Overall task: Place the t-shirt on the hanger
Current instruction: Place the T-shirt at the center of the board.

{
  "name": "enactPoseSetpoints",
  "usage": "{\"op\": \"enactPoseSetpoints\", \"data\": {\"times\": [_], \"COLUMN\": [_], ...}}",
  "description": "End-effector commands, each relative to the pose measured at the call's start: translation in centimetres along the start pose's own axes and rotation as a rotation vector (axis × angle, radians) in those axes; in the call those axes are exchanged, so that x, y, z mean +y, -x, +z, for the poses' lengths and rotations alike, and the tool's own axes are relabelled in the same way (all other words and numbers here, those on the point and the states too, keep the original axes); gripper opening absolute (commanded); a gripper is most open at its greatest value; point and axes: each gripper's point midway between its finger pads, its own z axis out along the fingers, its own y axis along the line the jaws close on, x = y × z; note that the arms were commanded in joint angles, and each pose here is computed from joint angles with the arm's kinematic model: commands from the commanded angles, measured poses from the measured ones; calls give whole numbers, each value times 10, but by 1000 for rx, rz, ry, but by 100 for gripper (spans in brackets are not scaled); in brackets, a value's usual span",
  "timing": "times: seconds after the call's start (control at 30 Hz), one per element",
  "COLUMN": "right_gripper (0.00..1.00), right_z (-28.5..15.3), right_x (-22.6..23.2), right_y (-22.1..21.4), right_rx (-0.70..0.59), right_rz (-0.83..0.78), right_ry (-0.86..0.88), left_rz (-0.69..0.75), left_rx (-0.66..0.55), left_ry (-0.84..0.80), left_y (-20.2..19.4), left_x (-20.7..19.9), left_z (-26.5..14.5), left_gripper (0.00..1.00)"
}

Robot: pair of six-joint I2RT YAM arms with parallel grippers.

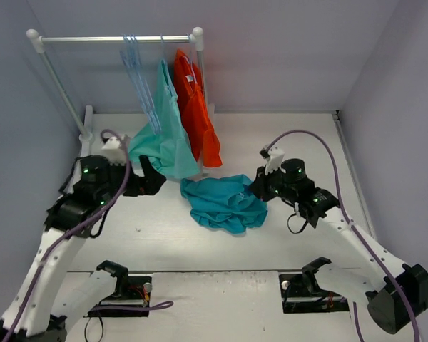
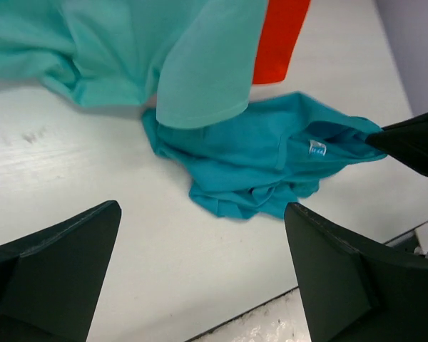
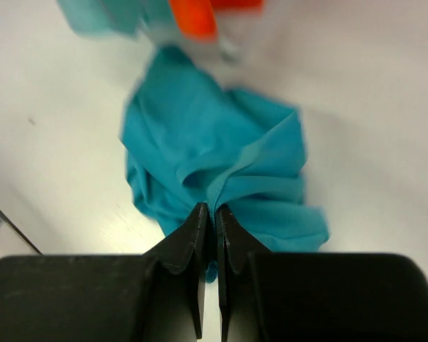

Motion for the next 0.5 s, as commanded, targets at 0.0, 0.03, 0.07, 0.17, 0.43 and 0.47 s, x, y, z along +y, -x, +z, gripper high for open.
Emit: {"op": "enactPoseSetpoints", "data": {"times": [0.0,0.03,0.07,0.17,0.43,0.47], "right_gripper": [0,0,0,0,0,0], "right_z": [-2,-3,-2,-2,0,-1], "right_x": [-13,-17,-18,-28,-43,-43], "right_y": [-9,-12,-16,-23,-29,-29], "right_rx": [-49,-51,-41,-39,-37,-41], "right_rz": [36,52,55,79,124,130], "right_ry": [-71,-95,-97,-150,-236,-241], "left_rz": [-56,-56,-77,-85,-8,9], "left_rx": [63,80,80,122,139,140], "left_ry": [-57,-54,-53,-19,105,120], "left_y": [-13,-22,-21,-41,-78,-82], "left_x": [-15,-20,-21,-38,-90,-95], "left_z": [56,65,72,100,157,163], "left_gripper": [94,93,93,93,92,90]}}
